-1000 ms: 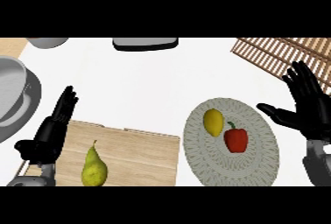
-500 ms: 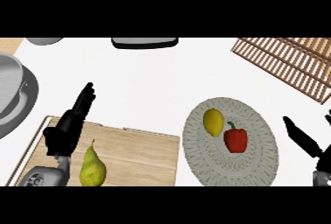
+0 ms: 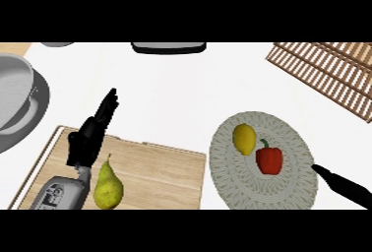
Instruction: Pick the bell pepper from the placemat and place it in the tiered shelf
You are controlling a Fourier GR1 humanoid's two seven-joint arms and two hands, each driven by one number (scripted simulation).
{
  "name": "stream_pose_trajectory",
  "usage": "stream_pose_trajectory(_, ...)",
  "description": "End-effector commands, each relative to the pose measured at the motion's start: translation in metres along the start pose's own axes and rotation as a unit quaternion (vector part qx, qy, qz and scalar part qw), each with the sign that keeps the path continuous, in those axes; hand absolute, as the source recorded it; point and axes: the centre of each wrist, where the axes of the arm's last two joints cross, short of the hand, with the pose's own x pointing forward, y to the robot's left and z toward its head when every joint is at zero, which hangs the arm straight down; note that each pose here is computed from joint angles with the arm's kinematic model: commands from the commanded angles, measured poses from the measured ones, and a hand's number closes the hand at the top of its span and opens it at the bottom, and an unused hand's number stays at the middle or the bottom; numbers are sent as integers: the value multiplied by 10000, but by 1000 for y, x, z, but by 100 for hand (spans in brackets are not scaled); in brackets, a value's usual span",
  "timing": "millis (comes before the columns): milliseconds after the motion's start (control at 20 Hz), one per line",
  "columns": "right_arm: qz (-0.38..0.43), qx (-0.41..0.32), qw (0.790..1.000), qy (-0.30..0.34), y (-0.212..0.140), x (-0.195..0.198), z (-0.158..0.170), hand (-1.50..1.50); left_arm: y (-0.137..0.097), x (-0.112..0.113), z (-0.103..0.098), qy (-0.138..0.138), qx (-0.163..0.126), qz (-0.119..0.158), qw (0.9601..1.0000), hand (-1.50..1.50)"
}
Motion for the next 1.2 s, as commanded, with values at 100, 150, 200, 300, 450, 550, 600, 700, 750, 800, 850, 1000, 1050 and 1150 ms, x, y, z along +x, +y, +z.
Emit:
stream_pose_trajectory(100,818,664,9942,197,-8,61,1,-150,-4,1,-3,-39,-17,-68,10000,0)
stream_pose_trajectory(150,873,685,9935,252,0,70,0,-150,-5,0,0,-76,-57,-29,10000,0)
stream_pose_trajectory(200,1080,800,9902,369,-3,75,0,-150,-22,6,-8,-31,-93,10,10000,0)
stream_pose_trajectory(300,1611,1232,9779,503,-16,94,-1,-150,-6,0,-5,56,-9,-10,10000,0)
stream_pose_trajectory(450,2246,1705,9561,798,-11,110,6,-150,-1,1,-8,-40,-62,-1,10000,0)
stream_pose_trajectory(550,2758,1893,9368,1028,-5,115,7,-150,-1,5,-4,-76,-145,-43,9999,0)
stream_pose_trajectory(600,3015,2003,9267,1010,-5,121,7,-150,-18,4,-8,-30,-106,2,9999,0)
stream_pose_trajectory(700,3352,2071,9108,1233,1,131,14,-150,-15,-9,0,54,-137,53,9999,0)
stream_pose_trajectory(750,3399,1929,9116,1273,7,143,6,-150,4,-1,-5,-86,-128,-75,9999,0)
stream_pose_trajectory(800,3517,2017,9057,1239,12,151,13,-150,-13,14,-15,-144,-139,-85,9998,0)
stream_pose_trajectory(850,3524,1928,9062,1320,19,159,5,-150,-6,8,-9,-99,-178,48,9998,0)
stream_pose_trajectory(1000,3494,2067,9033,1389,43,166,15,-150,-16,2,-10,-26,-159,19,9999,0)
stream_pose_trajectory(1050,3456,2145,9046,1273,38,183,30,-150,-15,5,-19,-86,-80,33,9999,0)
stream_pose_trajectory(1150,3491,2011,9056,1327,48,167,20,-150,3,2,-6,102,-89,123,9998,0)
